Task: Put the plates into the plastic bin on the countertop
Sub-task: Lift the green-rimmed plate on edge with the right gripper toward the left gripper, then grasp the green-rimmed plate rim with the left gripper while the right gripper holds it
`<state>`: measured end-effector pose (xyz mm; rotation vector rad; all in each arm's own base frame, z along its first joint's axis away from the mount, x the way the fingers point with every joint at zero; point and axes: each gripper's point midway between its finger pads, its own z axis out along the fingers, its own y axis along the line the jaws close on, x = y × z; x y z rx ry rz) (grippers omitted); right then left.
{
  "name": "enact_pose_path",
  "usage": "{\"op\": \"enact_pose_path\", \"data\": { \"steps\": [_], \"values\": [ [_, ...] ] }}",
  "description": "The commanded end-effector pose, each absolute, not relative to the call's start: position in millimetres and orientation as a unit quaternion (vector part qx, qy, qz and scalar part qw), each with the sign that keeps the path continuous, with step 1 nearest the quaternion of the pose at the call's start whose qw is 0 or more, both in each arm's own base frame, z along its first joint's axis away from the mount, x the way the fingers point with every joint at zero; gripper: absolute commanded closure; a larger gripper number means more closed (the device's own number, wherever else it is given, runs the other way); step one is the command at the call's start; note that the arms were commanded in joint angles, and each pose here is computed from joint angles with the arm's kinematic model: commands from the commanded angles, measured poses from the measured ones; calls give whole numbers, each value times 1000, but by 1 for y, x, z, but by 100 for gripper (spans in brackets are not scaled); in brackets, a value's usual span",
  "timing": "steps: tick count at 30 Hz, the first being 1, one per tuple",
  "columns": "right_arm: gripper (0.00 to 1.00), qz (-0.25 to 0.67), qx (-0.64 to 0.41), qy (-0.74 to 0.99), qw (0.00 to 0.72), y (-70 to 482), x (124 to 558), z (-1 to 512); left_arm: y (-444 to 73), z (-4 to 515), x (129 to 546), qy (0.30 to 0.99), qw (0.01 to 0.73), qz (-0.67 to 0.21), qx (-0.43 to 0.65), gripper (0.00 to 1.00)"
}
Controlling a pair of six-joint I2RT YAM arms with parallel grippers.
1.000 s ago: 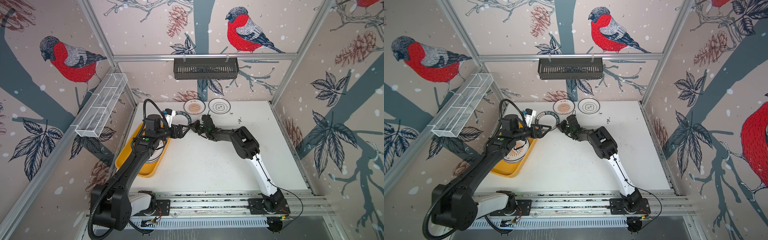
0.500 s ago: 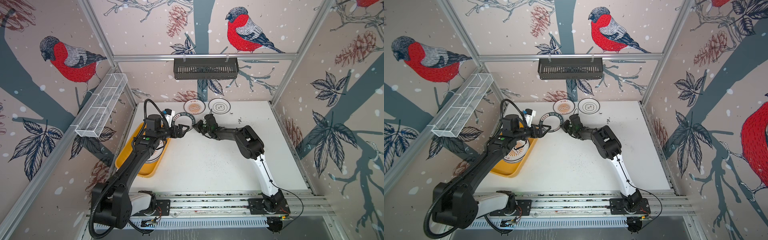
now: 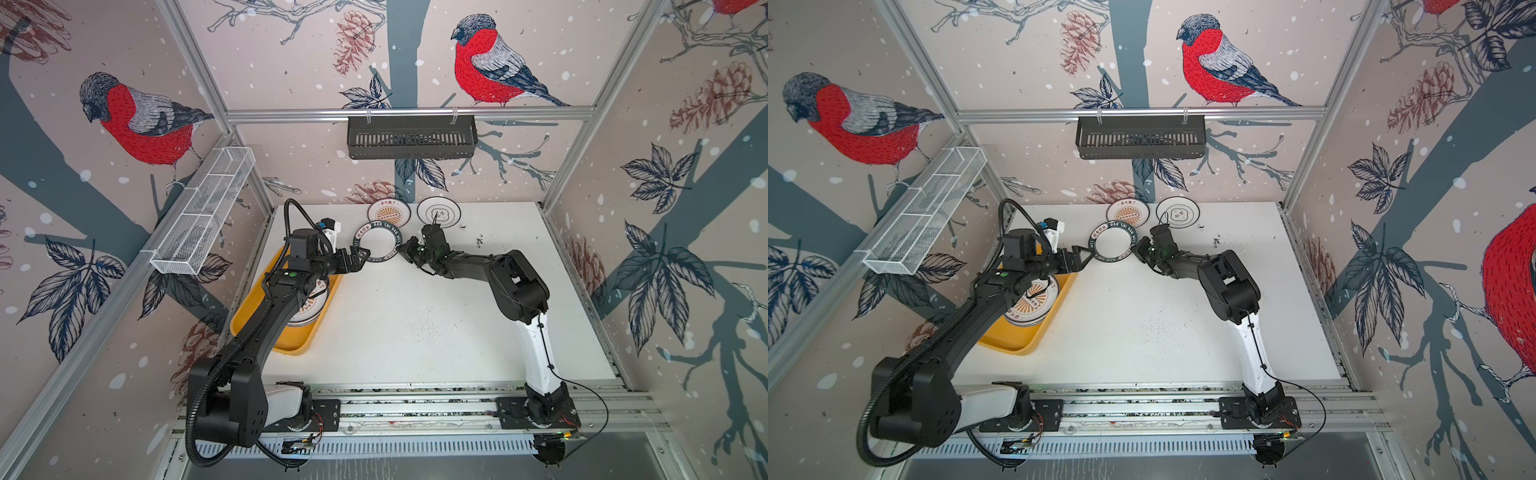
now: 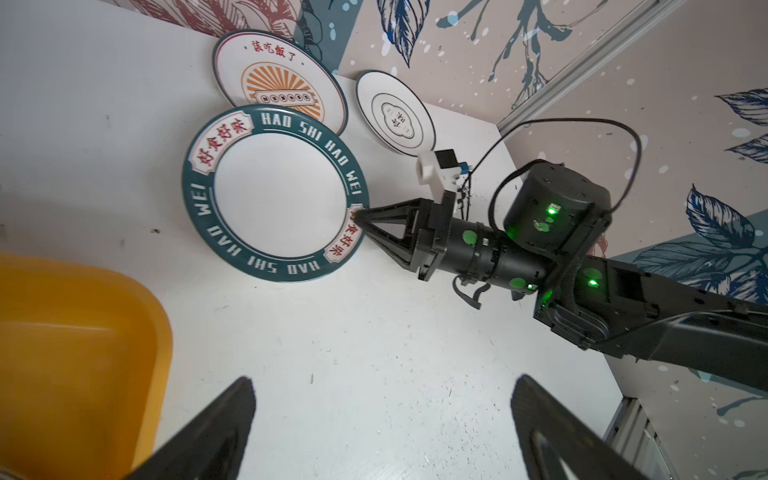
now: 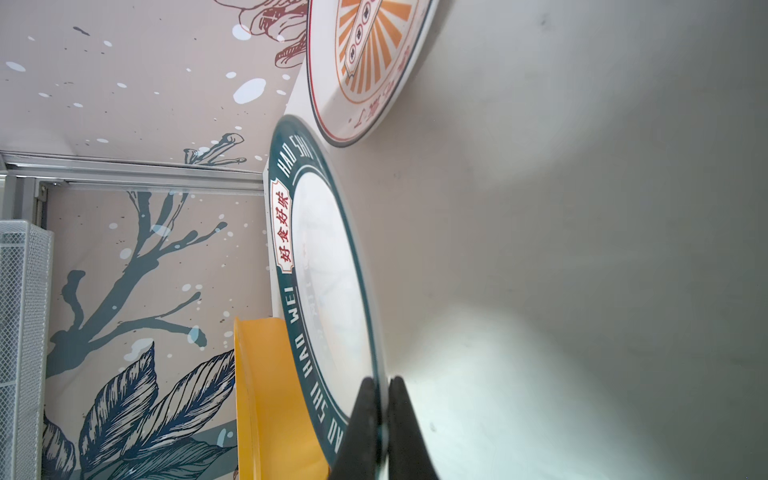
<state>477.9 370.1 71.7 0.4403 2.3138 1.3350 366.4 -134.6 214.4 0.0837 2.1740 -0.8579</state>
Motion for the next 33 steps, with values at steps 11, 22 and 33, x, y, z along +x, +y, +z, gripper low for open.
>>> {"op": "enact_pose_path", "data": {
  "steps": [11,22,33],
  "values": [
    [97,548,79,801,230,377,456,141,-80,184,390,878,373,-290,-80,4],
    [97,573,31,791,213,389,429,165,-69,183,396,864,371,-329,-93,12],
    [97,595,7,779,198,401,414,176,-70,179,398,856,358,-361,-98,33]
  ]
}}
